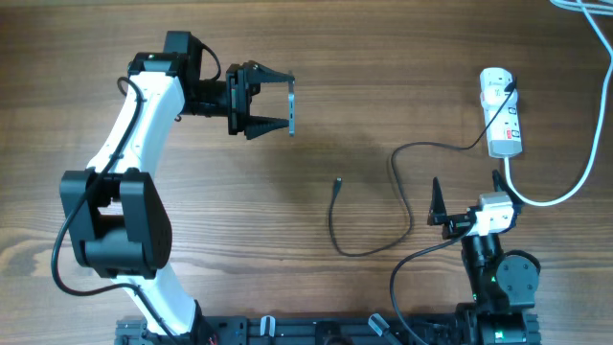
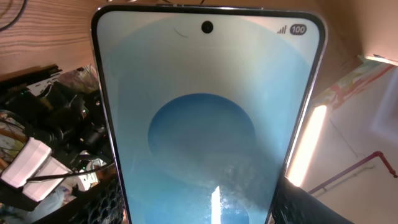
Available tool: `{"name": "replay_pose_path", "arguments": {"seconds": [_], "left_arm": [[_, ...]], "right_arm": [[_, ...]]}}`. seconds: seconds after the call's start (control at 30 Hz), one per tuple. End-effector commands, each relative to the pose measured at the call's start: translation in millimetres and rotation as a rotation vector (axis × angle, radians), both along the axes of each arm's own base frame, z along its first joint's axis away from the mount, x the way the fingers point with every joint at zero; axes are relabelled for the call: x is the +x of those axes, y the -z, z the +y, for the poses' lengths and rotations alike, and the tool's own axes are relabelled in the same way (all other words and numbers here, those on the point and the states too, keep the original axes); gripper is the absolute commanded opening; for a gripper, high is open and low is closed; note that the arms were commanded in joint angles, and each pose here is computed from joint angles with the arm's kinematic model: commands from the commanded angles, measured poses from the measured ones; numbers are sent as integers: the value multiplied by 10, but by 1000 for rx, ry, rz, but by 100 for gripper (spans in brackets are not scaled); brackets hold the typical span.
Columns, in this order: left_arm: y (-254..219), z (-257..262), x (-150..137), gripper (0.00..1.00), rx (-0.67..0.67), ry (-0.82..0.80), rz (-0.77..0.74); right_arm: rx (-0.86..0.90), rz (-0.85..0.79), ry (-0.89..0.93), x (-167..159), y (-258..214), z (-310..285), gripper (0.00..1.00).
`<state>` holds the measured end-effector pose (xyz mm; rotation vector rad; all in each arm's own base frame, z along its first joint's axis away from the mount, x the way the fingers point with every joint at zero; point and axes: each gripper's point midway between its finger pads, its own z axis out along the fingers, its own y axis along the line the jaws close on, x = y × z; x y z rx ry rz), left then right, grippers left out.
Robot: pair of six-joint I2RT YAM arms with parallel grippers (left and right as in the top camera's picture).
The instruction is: Plug charger to phone and switch on socket
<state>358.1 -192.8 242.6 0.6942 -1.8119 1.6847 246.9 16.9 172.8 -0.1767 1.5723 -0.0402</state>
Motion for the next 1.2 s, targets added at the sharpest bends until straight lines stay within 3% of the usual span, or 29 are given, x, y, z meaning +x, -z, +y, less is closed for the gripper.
{"name": "replay_pose_path", "arguments": {"seconds": [0.0,0.2,0.4,0.47,0.63,0.8,1.17], "left_arm": [[-216,-4,-60,71,-57,5,-27],[-216,-4,-60,72,-57,5,-28],[-216,-4,-60,72,-57,5,-27],[-216,-4,-60,72,-57,5,-28],[-216,-4,-60,72,-57,5,-28],[-216,-4,-60,72,-57,5,-28],[-216,-4,-60,72,-57,5,-27]], "right_arm": [[-53,-6,21,3,0,-41,100],[-28,-35,-13,-2,-75,19,100],[289,53,-612,-397,-154,950,100],[401,106,-696,-497,-190,1057,100],[717,284,-668,-491,-113,1056,100],[809,345,-651,-490,-66,1056,100],[670,154,-714,-558,-528,1053,100]]}}
